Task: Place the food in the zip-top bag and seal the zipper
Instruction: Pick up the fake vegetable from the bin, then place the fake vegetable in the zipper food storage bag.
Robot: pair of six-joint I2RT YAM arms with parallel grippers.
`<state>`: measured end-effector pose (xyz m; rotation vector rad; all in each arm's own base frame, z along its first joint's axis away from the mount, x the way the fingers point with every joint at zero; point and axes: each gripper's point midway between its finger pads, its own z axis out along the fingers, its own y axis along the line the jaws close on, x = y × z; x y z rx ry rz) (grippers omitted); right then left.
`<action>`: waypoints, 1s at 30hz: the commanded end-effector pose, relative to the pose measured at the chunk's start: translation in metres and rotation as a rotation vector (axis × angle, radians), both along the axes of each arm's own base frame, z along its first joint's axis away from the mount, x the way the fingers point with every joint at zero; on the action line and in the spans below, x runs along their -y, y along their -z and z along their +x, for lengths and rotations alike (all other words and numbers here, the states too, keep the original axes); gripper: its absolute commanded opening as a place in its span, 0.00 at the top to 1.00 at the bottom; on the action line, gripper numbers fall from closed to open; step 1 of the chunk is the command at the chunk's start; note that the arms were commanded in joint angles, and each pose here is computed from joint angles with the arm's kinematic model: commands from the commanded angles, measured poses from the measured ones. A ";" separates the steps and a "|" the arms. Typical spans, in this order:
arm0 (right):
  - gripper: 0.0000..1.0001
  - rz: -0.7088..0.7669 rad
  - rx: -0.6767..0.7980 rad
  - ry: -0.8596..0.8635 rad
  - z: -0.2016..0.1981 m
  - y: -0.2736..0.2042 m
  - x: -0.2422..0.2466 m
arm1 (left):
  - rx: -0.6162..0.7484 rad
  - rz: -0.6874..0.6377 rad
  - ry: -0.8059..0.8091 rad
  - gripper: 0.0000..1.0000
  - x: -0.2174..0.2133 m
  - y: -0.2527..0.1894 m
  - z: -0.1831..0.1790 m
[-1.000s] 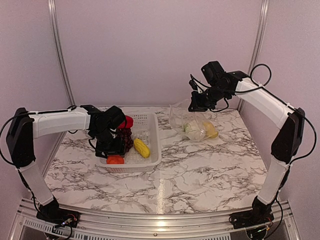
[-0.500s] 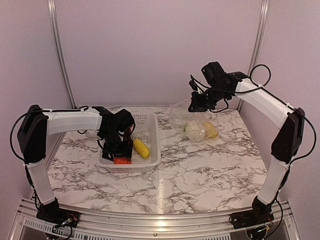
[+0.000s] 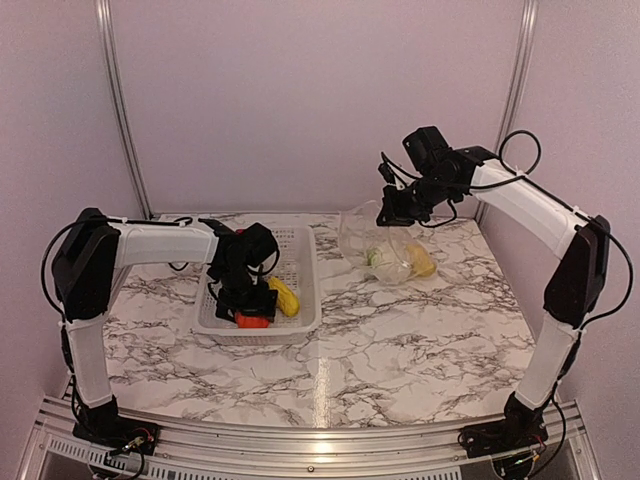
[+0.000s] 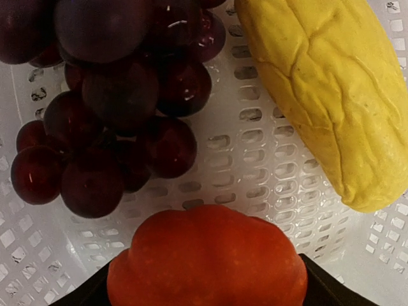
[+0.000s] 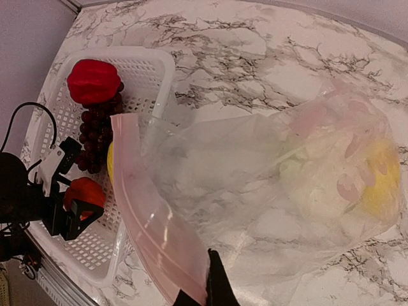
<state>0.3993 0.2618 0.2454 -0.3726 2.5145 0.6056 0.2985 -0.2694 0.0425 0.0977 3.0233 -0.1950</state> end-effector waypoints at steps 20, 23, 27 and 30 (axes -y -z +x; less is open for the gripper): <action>1.00 0.033 0.030 0.012 0.004 -0.019 0.000 | 0.353 -0.281 0.124 0.34 0.066 -0.154 0.066; 1.00 0.042 0.033 0.010 0.006 -0.021 -0.002 | 0.427 -0.344 0.124 0.36 0.080 -0.178 0.080; 1.00 0.056 0.032 0.004 0.008 -0.024 -0.006 | 0.499 -0.490 0.125 0.40 0.106 -0.214 0.091; 1.00 0.064 0.027 0.000 0.008 -0.024 -0.008 | 0.561 -0.628 0.156 0.43 0.130 -0.244 0.092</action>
